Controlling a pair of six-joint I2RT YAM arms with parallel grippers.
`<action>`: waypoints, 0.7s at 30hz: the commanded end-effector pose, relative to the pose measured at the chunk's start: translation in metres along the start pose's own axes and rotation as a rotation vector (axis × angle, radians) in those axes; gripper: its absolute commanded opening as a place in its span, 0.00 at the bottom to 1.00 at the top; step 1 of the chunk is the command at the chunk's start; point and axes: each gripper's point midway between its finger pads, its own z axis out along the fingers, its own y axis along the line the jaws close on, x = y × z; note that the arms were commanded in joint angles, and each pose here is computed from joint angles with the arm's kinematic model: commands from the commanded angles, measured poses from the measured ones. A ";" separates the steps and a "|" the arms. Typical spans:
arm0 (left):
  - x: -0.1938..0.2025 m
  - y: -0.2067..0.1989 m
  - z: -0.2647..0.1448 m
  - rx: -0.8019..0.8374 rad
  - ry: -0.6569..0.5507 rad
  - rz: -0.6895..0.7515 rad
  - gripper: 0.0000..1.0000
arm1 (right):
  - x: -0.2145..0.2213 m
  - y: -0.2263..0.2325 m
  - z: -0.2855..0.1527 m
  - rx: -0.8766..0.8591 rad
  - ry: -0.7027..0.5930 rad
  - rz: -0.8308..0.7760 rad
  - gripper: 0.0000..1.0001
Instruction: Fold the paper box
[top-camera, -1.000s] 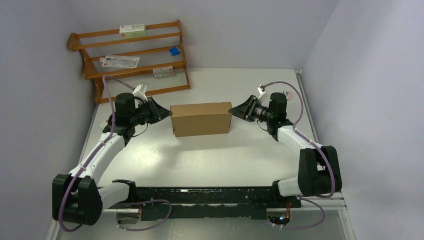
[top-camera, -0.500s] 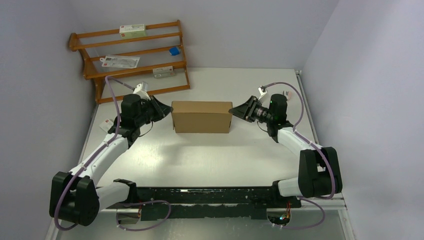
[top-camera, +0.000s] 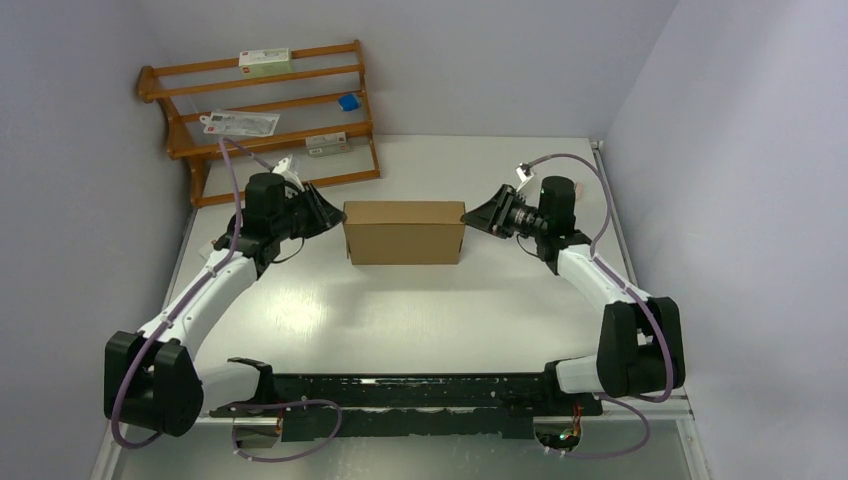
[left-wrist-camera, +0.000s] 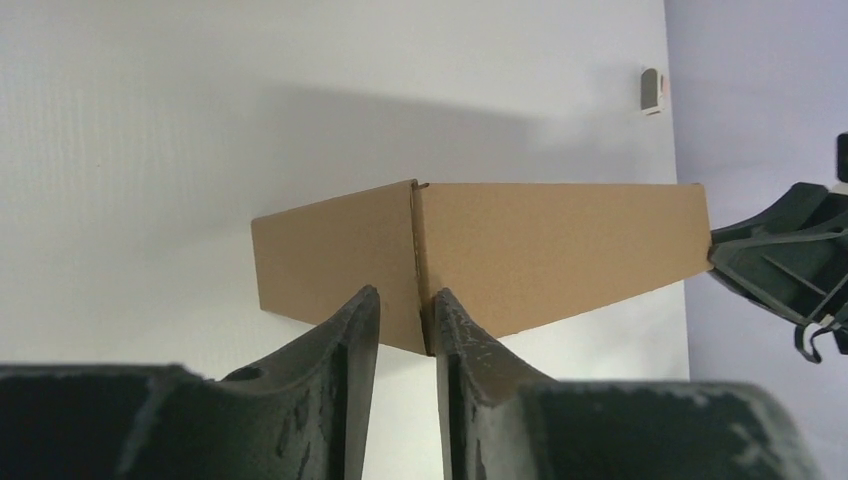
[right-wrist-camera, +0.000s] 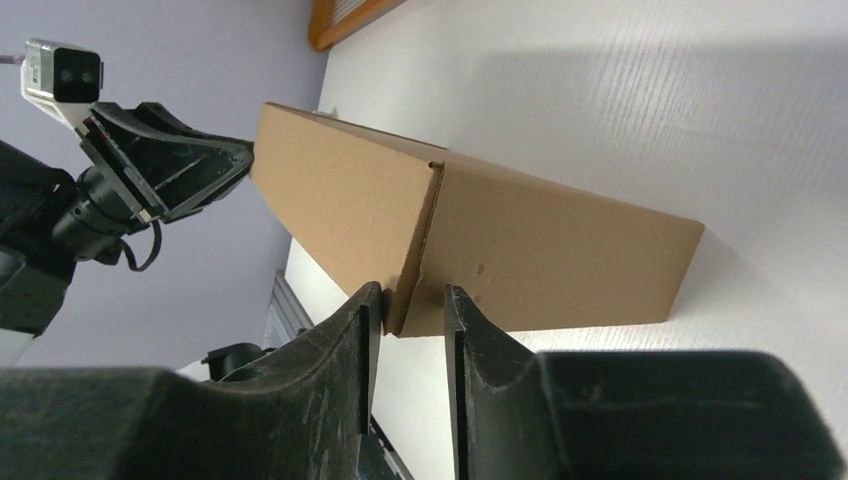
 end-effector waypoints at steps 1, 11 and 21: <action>0.016 0.037 -0.006 -0.164 0.101 0.021 0.33 | -0.010 -0.008 -0.001 0.055 -0.010 0.002 0.25; -0.018 0.005 -0.005 -0.012 0.035 -0.011 0.49 | -0.031 -0.003 0.005 0.043 -0.053 -0.011 0.35; -0.030 -0.008 -0.004 0.088 0.008 -0.046 0.57 | -0.032 0.002 0.014 -0.018 -0.037 0.021 0.51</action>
